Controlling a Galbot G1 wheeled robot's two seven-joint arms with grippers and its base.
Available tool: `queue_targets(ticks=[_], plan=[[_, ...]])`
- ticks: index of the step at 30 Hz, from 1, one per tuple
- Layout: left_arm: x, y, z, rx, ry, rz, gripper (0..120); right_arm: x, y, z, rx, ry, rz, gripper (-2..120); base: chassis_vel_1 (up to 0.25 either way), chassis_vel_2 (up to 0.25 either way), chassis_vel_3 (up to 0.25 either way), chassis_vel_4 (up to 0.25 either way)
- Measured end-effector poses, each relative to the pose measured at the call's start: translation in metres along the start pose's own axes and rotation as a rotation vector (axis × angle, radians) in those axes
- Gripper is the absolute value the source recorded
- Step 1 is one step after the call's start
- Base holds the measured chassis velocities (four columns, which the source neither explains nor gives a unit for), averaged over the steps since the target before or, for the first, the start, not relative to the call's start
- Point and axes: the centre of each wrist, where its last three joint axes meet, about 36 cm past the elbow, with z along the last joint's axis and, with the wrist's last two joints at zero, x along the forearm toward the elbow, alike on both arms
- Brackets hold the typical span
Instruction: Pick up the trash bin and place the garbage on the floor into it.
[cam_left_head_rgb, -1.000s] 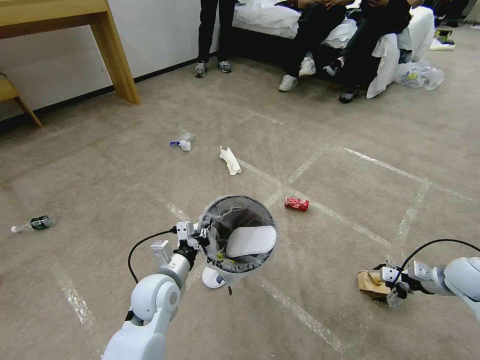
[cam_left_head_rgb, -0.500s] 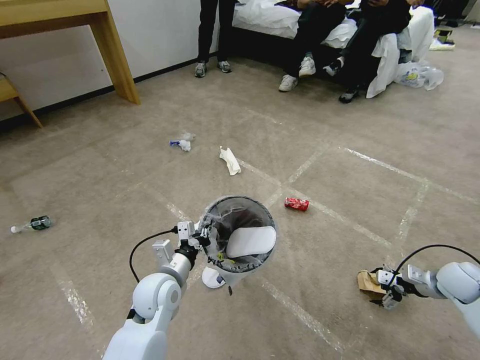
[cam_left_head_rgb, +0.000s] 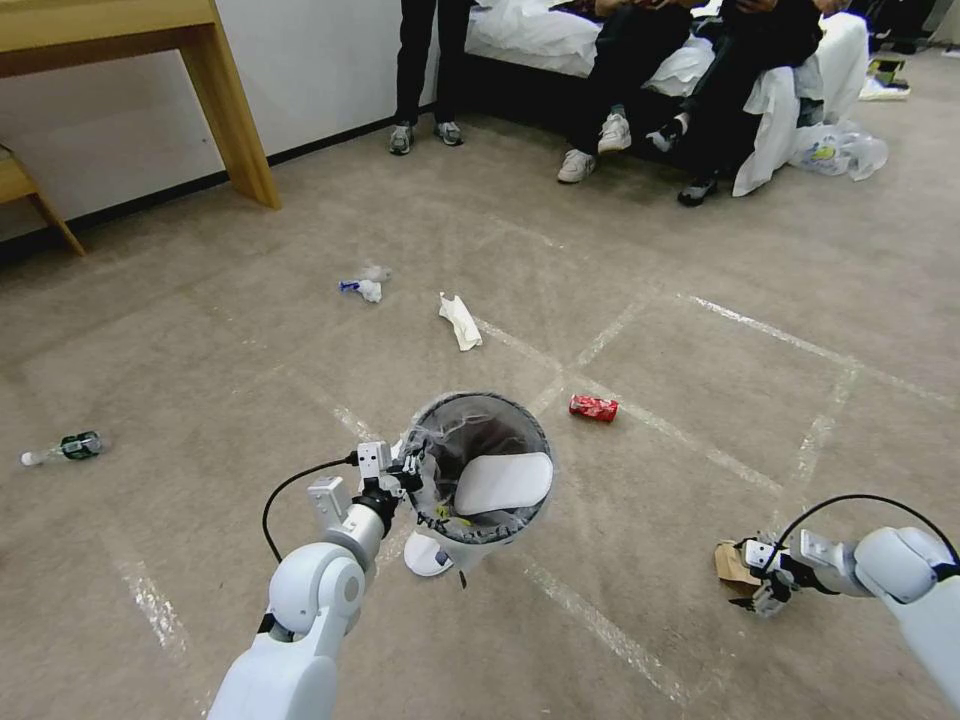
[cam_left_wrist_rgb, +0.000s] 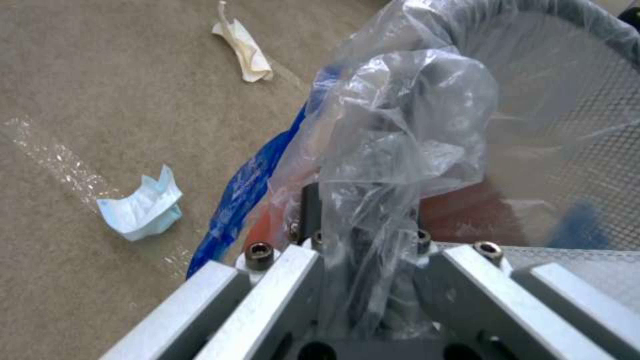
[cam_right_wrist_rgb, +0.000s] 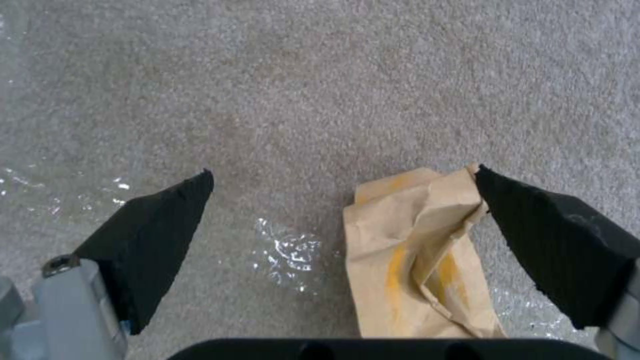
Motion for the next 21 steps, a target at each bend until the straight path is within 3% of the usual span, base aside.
queue_targets(ticks=[21], plan=[[-0.010, 0.002, -0.002, 0.003, 0.003, 0.009, 1, -0.018, -0.009, 0.014, -0.047, 0.014, 0.010, 100, 0.000, 0.000, 0.000, 0.000]])
